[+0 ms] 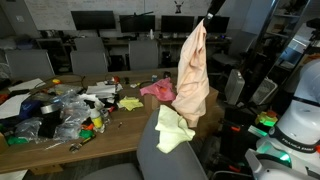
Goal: Put the three towels on the headrest of the grey chair
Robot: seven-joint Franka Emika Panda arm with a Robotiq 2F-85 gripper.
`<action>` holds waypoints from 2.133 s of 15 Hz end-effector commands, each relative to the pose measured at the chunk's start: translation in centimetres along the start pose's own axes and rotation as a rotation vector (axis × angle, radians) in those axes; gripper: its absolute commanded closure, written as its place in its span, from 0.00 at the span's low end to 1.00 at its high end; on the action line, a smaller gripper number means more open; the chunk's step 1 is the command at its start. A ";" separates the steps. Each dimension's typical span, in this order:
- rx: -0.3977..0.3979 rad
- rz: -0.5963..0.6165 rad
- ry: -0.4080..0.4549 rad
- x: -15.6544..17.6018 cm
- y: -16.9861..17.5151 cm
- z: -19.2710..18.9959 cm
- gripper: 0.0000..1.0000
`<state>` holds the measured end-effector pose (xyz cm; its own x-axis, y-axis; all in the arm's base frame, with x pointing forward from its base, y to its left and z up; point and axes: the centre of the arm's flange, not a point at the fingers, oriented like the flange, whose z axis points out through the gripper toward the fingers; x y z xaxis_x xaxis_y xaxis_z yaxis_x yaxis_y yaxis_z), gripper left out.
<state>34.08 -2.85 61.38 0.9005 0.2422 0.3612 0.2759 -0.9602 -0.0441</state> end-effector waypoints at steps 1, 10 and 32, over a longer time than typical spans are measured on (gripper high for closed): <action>0.010 -0.136 -0.022 -0.1 -2.3 -1.1 1.00; 0.013 -0.384 -0.134 1.8 -9.6 -0.7 1.00; 0.076 -0.539 -0.385 11.2 -17.3 7.5 1.00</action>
<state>39.16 16.17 58.76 0.6639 0.7469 0.0368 0.7474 -0.6644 -0.0010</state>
